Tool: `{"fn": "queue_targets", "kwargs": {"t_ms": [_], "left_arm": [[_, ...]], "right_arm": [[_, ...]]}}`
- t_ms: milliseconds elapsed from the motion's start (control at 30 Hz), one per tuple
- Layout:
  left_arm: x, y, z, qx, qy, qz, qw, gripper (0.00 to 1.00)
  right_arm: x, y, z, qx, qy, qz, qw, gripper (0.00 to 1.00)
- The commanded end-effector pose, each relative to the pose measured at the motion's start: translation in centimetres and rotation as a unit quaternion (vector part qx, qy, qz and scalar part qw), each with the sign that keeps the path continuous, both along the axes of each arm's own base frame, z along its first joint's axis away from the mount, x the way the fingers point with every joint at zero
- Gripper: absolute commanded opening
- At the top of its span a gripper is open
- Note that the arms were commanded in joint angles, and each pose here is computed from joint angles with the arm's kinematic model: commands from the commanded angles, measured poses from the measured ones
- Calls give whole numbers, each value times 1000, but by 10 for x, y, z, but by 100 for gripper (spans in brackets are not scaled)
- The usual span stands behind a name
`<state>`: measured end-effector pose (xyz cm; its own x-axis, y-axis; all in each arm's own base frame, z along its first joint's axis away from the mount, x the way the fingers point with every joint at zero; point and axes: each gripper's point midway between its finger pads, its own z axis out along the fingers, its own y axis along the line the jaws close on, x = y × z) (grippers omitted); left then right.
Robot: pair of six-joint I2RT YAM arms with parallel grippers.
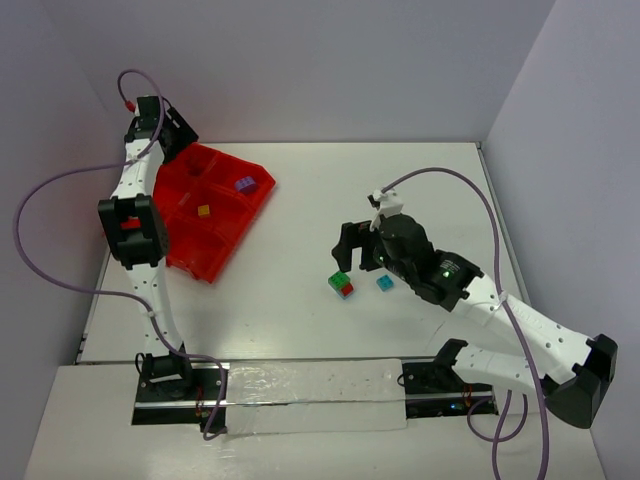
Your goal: Sort the legos into containers by color
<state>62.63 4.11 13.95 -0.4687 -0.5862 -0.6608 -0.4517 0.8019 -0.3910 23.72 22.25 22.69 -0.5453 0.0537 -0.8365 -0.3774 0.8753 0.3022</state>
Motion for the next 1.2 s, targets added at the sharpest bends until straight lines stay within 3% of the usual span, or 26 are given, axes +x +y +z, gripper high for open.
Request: {"fn": "queue_targets", "kwargs": {"t_ms": [0, 100, 167, 267, 333, 400, 500, 633, 700, 900, 1167], "left_arm": [[-4, -10, 57, 4, -47, -11, 999, 83], [-26, -29, 107, 17, -76, -16, 997, 83], [-36, -36, 98, 23, -66, -20, 997, 82], [-84, -92, 150, 57, -118, -45, 990, 82], [-116, -125, 165, 60, -138, -71, 986, 83], [-145, -148, 159, 53, -136, -96, 985, 82], [-173, -182, 157, 27, -164, -132, 977, 82], [-196, -196, 130, 14, -135, -141, 981, 82], [-204, -199, 128, 8, -128, -150, 980, 82], [-223, -202, 120, 5, -113, -170, 979, 82], [-237, -198, 114, 2, -108, -163, 981, 82]], "right_arm": [[3, -9, -15, -17, 13, -29, 999, 100], [6, -17, -33, -28, 28, -55, 998, 97], [7, -21, -44, -33, 41, -65, 996, 95], [13, -37, -72, -42, 80, -108, 990, 91], [17, -56, -88, -35, 109, -168, 979, 81], [19, -77, -101, -11, 137, -229, 964, 65], [18, -93, -113, 45, 160, -293, 941, 66], [12, -109, -136, 65, 200, -367, 906, 79], [9, -110, -147, 76, 219, -391, 891, 79], [6, -106, -173, 95, 254, -411, 871, 80], [18, -101, -187, 98, 260, -404, 872, 79]]}}
